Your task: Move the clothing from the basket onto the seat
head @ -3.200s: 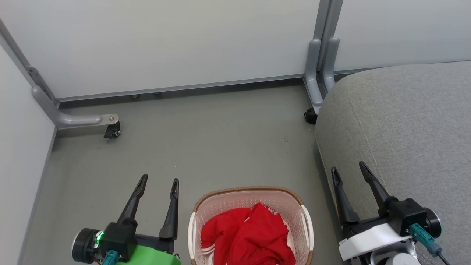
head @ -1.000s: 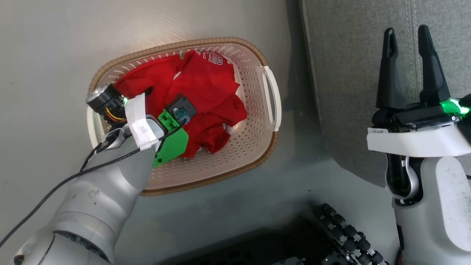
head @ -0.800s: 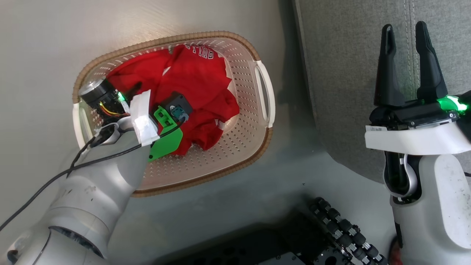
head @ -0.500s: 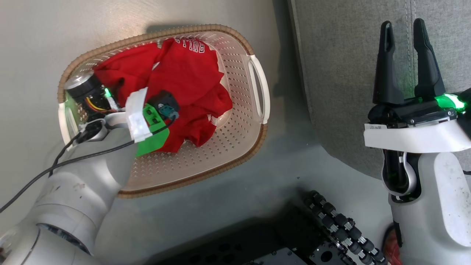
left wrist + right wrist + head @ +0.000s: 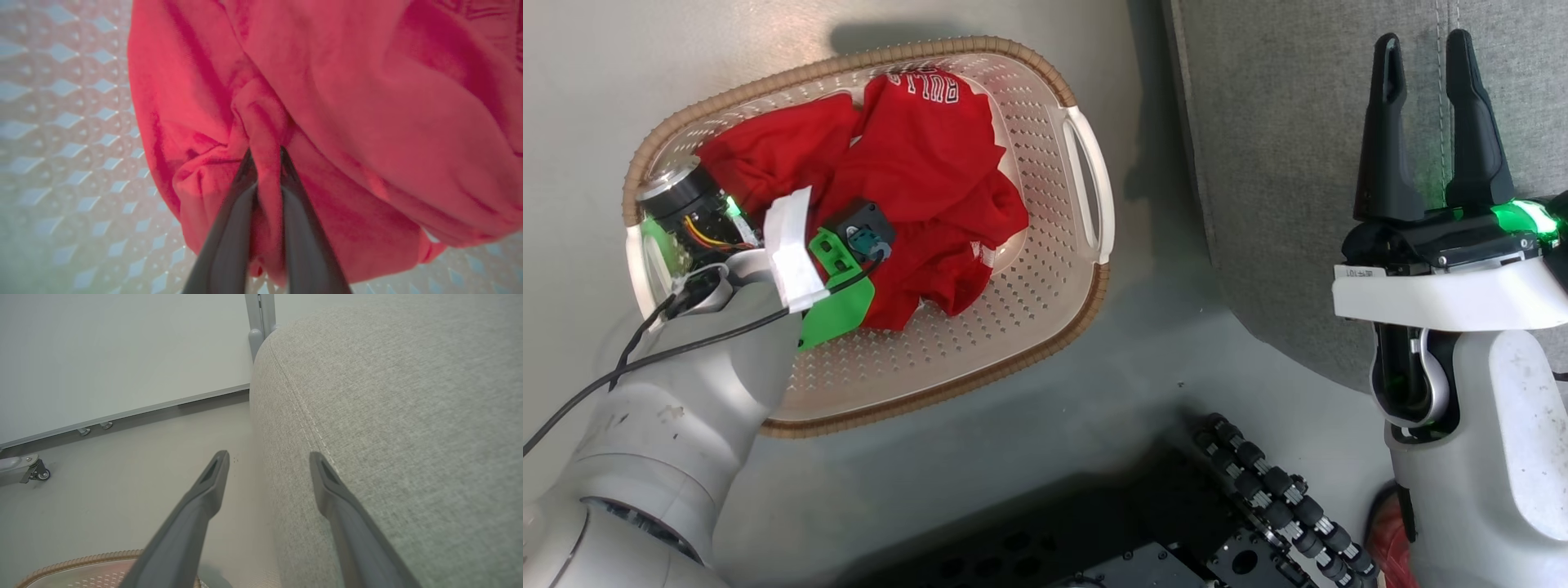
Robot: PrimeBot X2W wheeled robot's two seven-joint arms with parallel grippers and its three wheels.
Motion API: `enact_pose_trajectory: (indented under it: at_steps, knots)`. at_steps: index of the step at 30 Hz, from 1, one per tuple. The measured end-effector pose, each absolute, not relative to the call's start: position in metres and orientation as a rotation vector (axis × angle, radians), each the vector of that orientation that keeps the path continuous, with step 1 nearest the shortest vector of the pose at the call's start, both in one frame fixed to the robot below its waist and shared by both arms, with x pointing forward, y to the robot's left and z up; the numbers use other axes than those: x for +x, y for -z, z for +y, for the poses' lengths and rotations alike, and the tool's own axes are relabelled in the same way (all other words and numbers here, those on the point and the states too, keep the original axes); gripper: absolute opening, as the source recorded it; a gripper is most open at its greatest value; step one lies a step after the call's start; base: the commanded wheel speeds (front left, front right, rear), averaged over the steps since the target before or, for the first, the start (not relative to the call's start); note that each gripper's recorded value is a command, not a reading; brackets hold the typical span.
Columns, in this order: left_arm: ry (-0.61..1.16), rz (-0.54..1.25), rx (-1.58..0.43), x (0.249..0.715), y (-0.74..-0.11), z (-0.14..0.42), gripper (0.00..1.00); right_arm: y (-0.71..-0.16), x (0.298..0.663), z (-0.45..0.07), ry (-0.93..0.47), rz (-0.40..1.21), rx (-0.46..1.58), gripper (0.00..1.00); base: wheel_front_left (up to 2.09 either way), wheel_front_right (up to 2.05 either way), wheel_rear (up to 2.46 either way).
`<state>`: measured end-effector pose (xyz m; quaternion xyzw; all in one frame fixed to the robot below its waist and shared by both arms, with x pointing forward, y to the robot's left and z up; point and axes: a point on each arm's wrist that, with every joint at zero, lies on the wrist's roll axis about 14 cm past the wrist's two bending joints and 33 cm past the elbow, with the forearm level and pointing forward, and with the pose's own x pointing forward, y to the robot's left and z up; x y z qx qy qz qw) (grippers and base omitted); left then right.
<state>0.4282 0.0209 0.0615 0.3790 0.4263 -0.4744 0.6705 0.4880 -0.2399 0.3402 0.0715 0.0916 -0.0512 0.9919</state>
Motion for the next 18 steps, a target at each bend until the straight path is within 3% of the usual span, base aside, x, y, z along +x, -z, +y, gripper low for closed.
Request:
enact_pose_trajectory:
  at_steps: [18]
  knots:
    - [0.833, 0.721, 0.312, 0.458, -0.168, -0.024, 0.0, -0.379, 0.478, -0.218, 0.037, 0.135, 0.096, 1.0, 0.0, 0.0, 0.0]
